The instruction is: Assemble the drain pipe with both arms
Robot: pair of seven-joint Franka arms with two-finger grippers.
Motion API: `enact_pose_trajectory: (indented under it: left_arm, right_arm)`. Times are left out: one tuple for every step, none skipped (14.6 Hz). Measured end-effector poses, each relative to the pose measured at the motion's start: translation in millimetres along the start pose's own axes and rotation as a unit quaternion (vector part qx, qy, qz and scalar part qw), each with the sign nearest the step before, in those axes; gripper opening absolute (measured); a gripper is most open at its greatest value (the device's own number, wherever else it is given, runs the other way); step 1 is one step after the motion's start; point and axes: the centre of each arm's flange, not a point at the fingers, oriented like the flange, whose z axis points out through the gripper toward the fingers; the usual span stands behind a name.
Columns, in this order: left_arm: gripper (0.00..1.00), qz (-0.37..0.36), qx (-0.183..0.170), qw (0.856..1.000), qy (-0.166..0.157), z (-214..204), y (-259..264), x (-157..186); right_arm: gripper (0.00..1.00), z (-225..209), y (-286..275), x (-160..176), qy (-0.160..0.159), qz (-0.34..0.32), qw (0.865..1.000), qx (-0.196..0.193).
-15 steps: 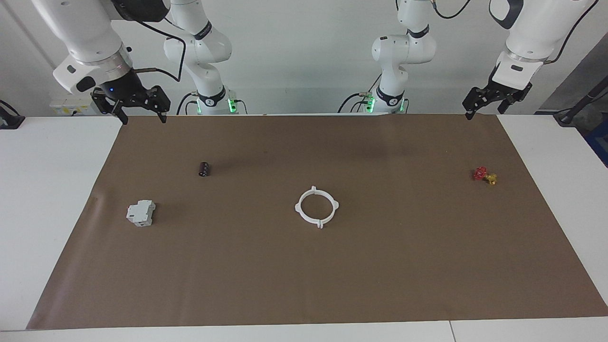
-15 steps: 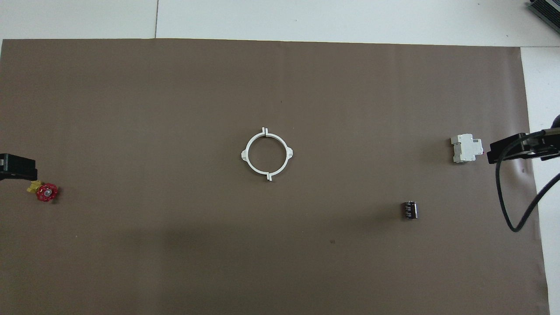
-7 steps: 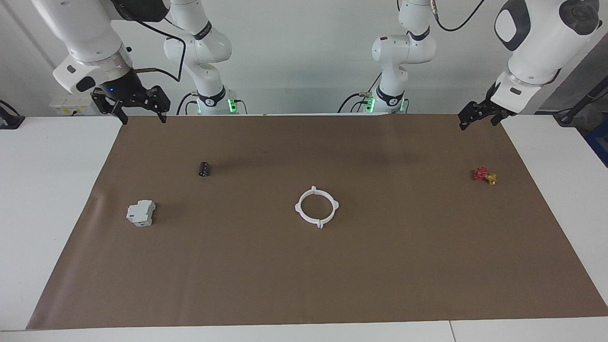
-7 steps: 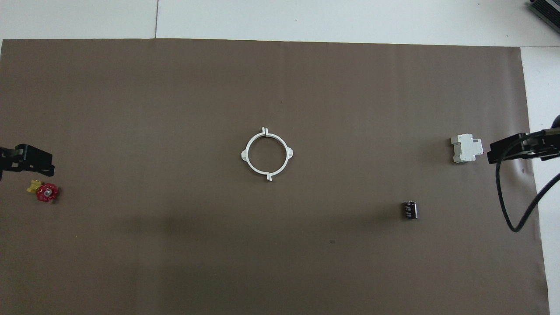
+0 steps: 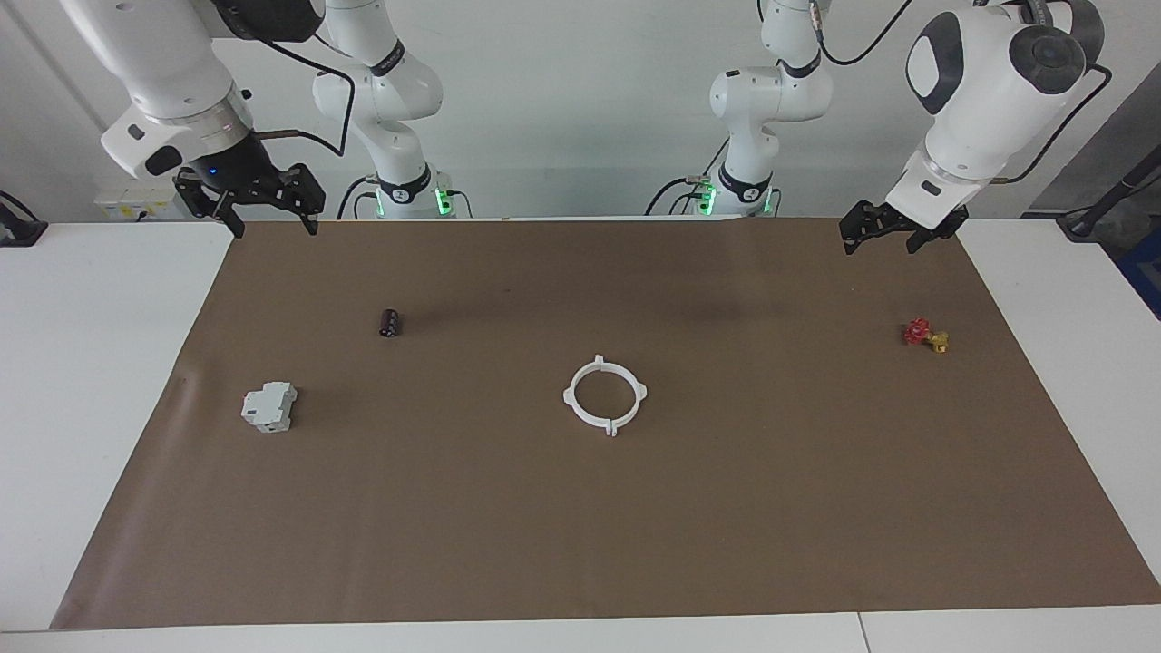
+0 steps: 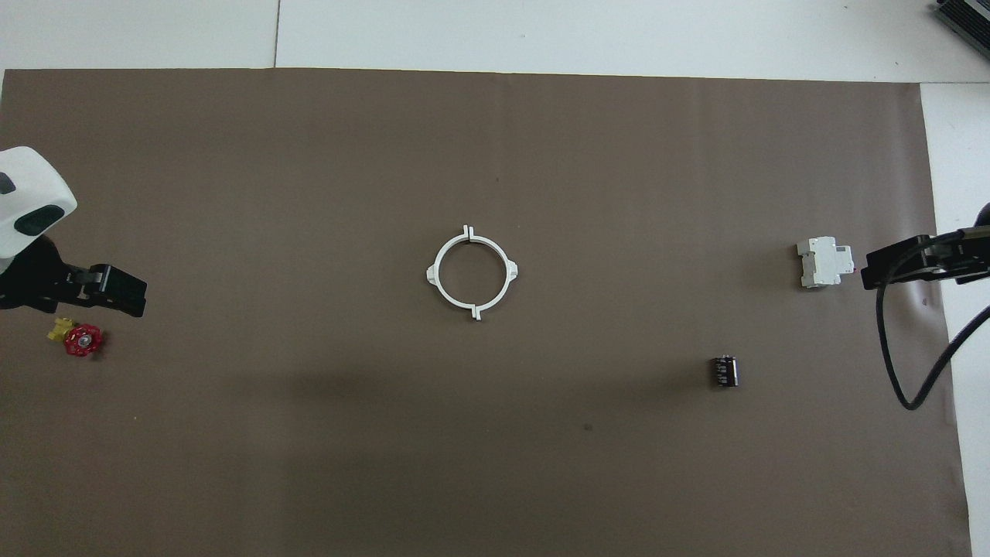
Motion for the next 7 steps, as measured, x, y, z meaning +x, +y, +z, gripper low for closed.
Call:
enact_pose_trajectory:
  left_arm:
    - [1.00, -0.004, 0.000, 1.000, 0.007, -5.8, 0.8, 0.0]
    - [1.00, -0.013, 0.001, 1.000, 0.011, -10.0, 2.2, -0.1]
    - [1.00, -0.022, 0.001, 1.000, 0.016, -12.5, 7.9, 0.2]
    - [1.00, -0.026, 0.002, 0.999, 0.020, -14.2, 17.4, 0.9]
    - [1.00, -0.027, 0.004, 0.999, 0.021, -14.7, 25.0, 1.1]
    - [1.00, -0.028, 0.004, 0.999, 0.021, -14.8, 26.7, 1.1]
    - [1.00, -0.029, 0.003, 0.999, 0.022, -15.1, 25.1, 1.1]
  right_arm:
    - [1.00, 0.0, 0.1, 0.0, 0.000, 0.000, 1.000, 0.000]
    - [1.00, 0.0, 0.1, 0.0, 0.000, 0.000, 1.000, 0.000]
    - [1.00, 0.0, 0.1, 0.0, 0.000, 0.000, 1.000, 0.000]
    - [1.00, 0.0, 0.1, 0.0, 0.000, 0.000, 1.000, 0.000]
    - [1.00, 0.0, 0.1, 0.0, 0.000, 0.000, 1.000, 0.000]
    - [1.00, 0.0, 0.1, 0.0, 0.000, 0.000, 1.000, 0.000]
    - [1.00, 0.0, 0.1, 0.0, 0.000, 0.000, 1.000, 0.000]
